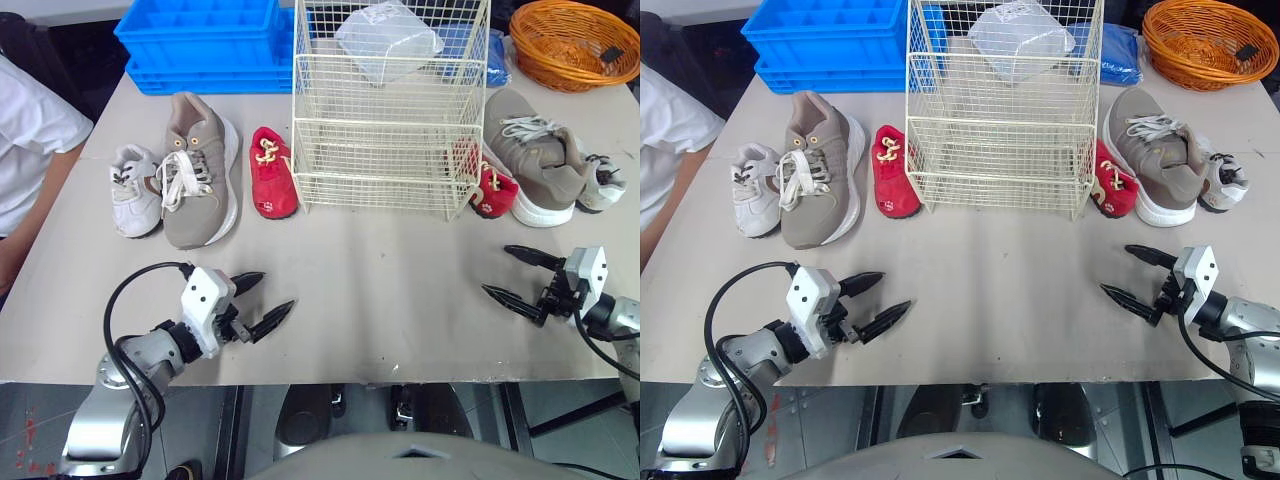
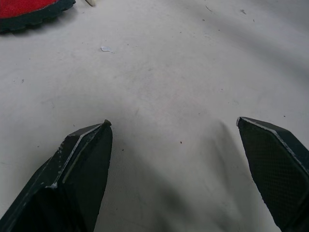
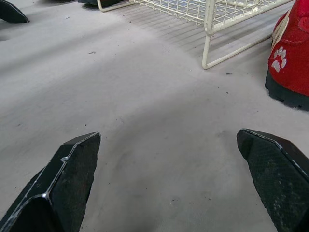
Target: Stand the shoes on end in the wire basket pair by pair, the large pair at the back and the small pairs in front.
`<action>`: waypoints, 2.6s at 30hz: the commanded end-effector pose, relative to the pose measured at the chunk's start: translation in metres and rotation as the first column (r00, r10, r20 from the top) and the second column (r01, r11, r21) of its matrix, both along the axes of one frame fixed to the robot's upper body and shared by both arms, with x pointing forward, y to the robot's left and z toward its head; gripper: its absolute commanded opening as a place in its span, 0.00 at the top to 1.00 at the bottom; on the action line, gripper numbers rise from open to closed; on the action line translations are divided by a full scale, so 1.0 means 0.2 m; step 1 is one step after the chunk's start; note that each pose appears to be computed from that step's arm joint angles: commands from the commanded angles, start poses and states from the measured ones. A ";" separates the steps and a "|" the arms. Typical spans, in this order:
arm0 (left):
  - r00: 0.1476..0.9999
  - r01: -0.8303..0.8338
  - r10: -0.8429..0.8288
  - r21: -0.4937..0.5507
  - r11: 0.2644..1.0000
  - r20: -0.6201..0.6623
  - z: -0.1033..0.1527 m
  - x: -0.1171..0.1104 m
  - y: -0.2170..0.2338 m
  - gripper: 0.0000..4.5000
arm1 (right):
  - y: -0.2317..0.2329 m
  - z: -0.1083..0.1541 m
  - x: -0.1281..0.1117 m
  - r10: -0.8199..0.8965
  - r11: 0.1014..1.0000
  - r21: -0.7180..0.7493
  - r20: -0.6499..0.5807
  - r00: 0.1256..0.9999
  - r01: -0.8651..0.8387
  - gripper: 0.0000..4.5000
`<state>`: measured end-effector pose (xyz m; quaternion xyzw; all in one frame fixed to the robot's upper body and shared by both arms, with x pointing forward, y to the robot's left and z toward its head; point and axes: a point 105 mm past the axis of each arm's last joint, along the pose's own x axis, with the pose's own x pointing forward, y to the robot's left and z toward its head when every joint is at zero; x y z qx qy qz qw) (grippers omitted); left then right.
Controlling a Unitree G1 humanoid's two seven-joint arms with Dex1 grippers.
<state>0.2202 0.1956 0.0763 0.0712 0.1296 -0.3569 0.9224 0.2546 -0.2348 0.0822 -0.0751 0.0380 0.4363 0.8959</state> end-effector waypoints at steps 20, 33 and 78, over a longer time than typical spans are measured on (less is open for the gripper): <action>0.999 0.033 -0.033 -0.021 0.999 0.027 0.03 0.03 -0.04 0.00 | -0.06 0.05 -0.02 -0.014 1.000 -0.022 0.046 0.999 0.016 0.00; 0.932 0.317 -0.289 -0.102 0.943 0.219 0.45 0.06 -0.19 0.00 | -0.26 0.41 0.09 -0.363 0.925 0.229 0.301 0.882 0.303 0.00; 0.738 0.591 -0.546 0.009 0.806 0.396 0.91 0.11 -0.61 0.00 | -0.35 0.57 0.30 -0.684 0.717 0.334 0.164 0.711 0.612 1.00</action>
